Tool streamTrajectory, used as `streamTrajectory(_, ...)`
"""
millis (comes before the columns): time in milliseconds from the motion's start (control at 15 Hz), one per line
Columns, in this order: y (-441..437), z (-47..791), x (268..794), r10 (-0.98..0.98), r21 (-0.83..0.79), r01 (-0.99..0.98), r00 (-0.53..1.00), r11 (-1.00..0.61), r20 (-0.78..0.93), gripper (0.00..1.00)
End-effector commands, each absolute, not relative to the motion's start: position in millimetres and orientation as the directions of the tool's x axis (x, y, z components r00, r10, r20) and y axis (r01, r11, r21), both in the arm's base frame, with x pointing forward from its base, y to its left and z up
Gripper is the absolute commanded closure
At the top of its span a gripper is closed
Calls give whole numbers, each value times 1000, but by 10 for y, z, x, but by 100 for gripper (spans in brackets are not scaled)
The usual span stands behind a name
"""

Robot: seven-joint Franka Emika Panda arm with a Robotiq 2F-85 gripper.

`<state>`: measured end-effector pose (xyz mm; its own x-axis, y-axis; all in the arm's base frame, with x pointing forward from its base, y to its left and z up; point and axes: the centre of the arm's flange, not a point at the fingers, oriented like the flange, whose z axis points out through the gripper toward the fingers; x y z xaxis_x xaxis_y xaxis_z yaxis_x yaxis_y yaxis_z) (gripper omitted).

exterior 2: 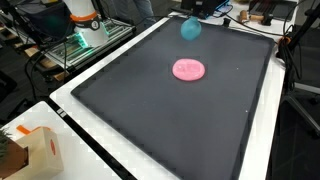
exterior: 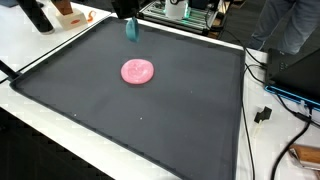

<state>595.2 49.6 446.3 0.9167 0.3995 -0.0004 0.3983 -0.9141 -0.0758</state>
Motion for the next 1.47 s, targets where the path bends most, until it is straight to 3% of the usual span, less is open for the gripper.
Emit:
streamTrajectory(0,608,4387,5970,358,12,358,934,-934,-9,75)
streamTrajectory(733,1370,3864,5949,123,494,76,990,-866,63,75)
streamTrajectory(1400,1583,3357,5794,-60,676,-104,994,-730,88,75)
